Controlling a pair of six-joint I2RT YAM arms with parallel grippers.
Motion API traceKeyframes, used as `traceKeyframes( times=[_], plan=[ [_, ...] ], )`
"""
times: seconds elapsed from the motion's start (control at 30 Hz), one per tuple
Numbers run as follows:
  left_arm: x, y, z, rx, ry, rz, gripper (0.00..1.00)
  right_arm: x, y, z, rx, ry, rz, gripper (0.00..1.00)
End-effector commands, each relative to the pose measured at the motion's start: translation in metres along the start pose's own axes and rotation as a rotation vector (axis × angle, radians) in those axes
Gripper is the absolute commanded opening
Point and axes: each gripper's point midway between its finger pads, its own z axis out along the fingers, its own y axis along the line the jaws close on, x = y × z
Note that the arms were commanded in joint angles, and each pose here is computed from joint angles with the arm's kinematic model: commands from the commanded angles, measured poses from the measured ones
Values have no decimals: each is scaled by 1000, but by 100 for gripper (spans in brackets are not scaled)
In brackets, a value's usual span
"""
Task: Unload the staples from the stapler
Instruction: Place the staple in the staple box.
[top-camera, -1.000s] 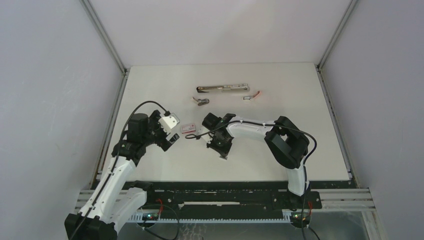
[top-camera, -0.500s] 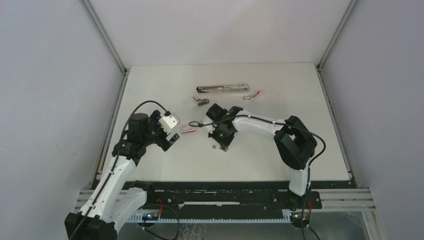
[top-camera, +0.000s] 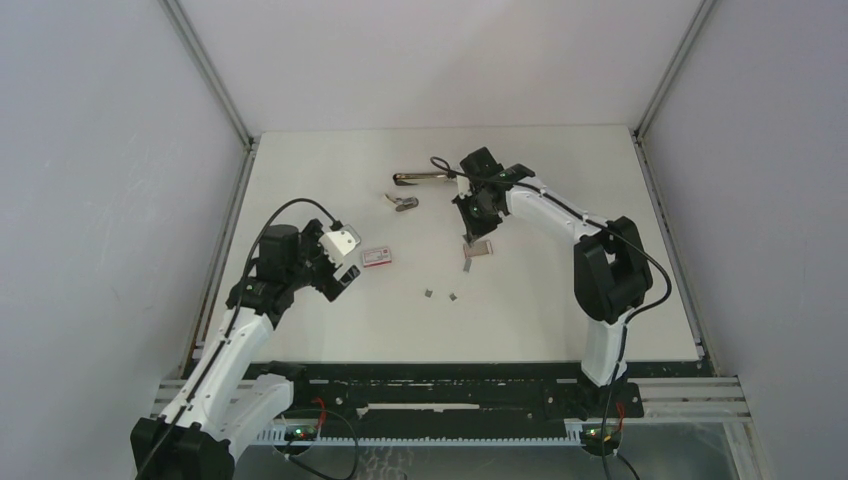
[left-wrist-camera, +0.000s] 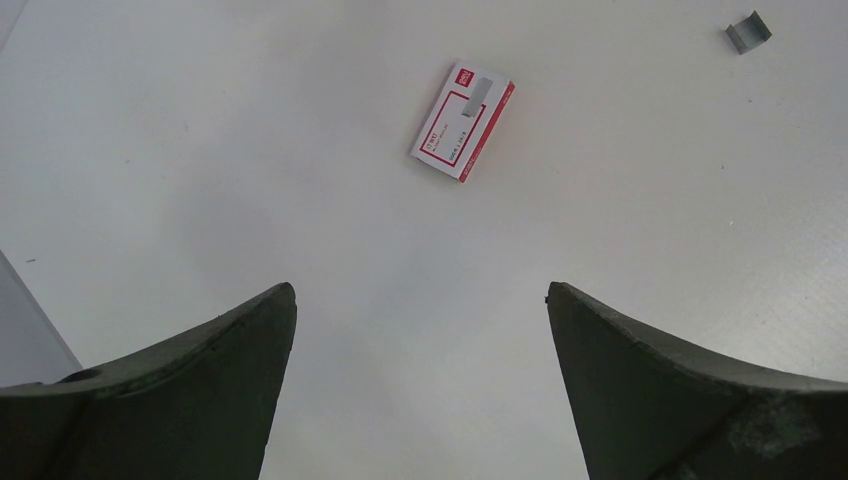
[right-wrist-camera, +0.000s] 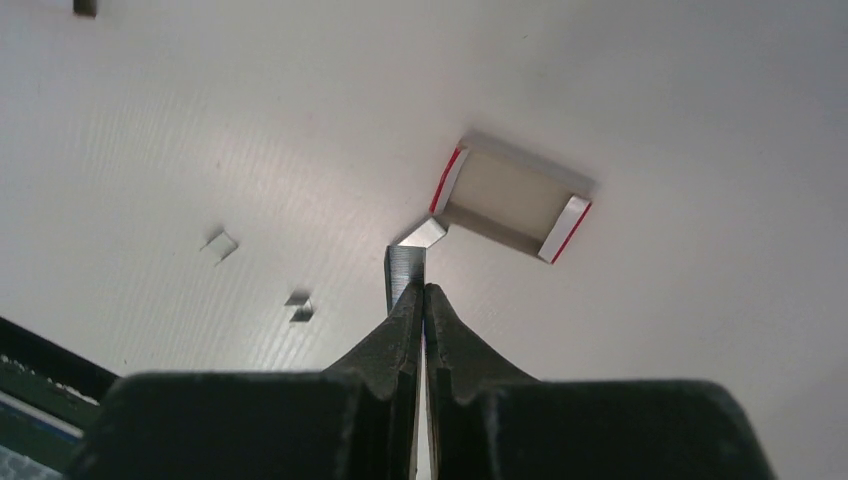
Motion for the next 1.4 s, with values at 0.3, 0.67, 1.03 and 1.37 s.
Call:
traceKeyframes(
  times=[0.3,0.67,1.03,1.37],
  plan=[
    [-2,5,1,-22,-18,5,100,-21,-22,14,64,-29,220,0],
    [-2,5,1,-21,-18,3,100,-23,-33,29,113,-27,319,0],
    [-2,5,2,-20,-16,3,100,-18,-37,48,138,6,370,0],
    [-2,5,2,-21,-18,6,100,-14,-40,57,144,25,382,0]
  ],
)
